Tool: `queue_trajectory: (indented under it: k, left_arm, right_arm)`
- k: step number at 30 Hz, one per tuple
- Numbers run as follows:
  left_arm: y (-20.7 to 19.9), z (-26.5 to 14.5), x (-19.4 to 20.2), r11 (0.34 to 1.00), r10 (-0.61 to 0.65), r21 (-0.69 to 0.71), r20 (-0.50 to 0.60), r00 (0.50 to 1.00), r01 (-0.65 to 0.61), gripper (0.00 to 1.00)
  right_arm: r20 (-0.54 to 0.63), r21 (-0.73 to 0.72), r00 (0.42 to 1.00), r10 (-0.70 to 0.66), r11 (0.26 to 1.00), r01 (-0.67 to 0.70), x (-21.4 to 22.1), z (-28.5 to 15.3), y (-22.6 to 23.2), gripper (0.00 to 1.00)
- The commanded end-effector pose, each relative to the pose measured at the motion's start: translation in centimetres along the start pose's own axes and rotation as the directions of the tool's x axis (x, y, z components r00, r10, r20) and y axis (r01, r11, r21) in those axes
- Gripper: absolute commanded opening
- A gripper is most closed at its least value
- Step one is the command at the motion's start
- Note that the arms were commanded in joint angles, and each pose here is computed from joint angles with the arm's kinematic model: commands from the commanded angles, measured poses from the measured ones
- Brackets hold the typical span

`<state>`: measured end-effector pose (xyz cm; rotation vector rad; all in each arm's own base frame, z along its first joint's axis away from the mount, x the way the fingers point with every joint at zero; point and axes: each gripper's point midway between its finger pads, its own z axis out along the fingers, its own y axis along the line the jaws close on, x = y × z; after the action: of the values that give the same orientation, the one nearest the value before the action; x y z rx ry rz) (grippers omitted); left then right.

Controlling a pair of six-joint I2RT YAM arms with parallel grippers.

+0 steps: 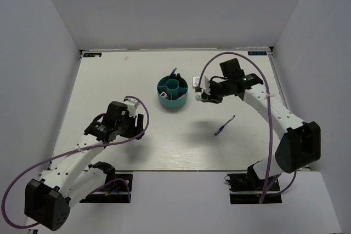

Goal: Sort the stationery into containers
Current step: Place the stationery into the container

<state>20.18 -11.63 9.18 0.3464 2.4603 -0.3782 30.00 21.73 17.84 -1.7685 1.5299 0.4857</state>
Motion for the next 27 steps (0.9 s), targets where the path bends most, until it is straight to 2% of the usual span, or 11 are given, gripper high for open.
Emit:
queue_trajectory:
  k: [1, 7, 9, 10, 12, 13, 15, 16, 22, 25, 27]
  left_arm:
    - [0.1, -0.3, -0.8, 1.000, 0.003, -0.006, 0.020, 1.000, -0.002, 0.77]
    - [0.2, -0.1, -0.7, 1.000, 0.002, -0.007, 0.012, 1.000, -0.002, 0.77]
    - [0.2, -0.1, -0.7, 1.000, 0.003, -0.006, 0.008, 1.000, -0.003, 0.77]
    - [0.1, -0.1, -0.7, 1.000, 0.005, -0.004, 0.011, 1.000, -0.005, 0.77]
    - [0.2, -0.1, -0.8, 1.000, 0.005, -0.005, 0.013, 1.000, -0.005, 0.77]
    - [0.1, -0.1, -0.8, 1.000, 0.005, -0.001, 0.012, 1.000, -0.005, 0.77]
    - [0.0, -0.1, -0.8, 1.000, 0.005, 0.001, 0.012, 1.000, -0.005, 0.77]
    - [0.0, -0.1, -0.7, 1.000, 0.004, 0.002, 0.010, 1.000, -0.004, 0.77]
    - [-0.2, -0.3, -0.9, 1.000, 0.005, 0.012, 0.019, 1.000, -0.005, 0.77]
    - [-0.3, -0.3, -0.9, 1.000, 0.007, 0.020, 0.022, 1.000, -0.008, 0.77]
    - [-0.4, -0.4, -1.0, 1.000, 0.006, 0.022, 0.028, 1.000, -0.006, 0.77]
  right_arm:
    - [-0.097, 0.068, 0.978, -0.186, 0.979, 0.193, -1.5, 0.6, -2.5, 0.00]
    - [-0.271, 0.047, 0.848, -0.455, 0.874, 0.484, -3.2, 2.4, -6.1, 0.00]
    - [-0.307, -0.016, 0.775, -0.553, 0.817, 0.577, -3.3, 3.2, -5.9, 0.00]
    - [-0.311, -0.062, 0.704, -0.638, 0.753, 0.655, -3.5, 3.5, -6.0, 0.00]
    - [-0.345, -0.123, 0.627, -0.698, 0.696, 0.707, -3.0, 4.2, -5.6, 0.00]
    - [-0.349, -0.150, 0.561, -0.751, 0.636, 0.757, -3.2, 4.5, -5.9, 0.00]
    - [-0.333, -0.175, 0.526, -0.783, 0.599, 0.781, -3.5, 5.3, -5.6, 0.00]
    - [-0.320, -0.188, 0.483, -0.815, 0.554, 0.811, -3.9, 5.7, -5.7, 0.00]
    - [-0.277, -0.195, 0.418, -0.865, 0.477, 0.857, -5.9, 7.7, -5.0, 0.00]
    - [-0.264, -0.193, 0.428, -0.864, 0.482, 0.854, -6.2, 8.9, -4.8, 0.00]
    - [-0.258, -0.170, 0.460, -0.850, 0.508, 0.844, -6.6, 9.8, -4.8, 0.00]
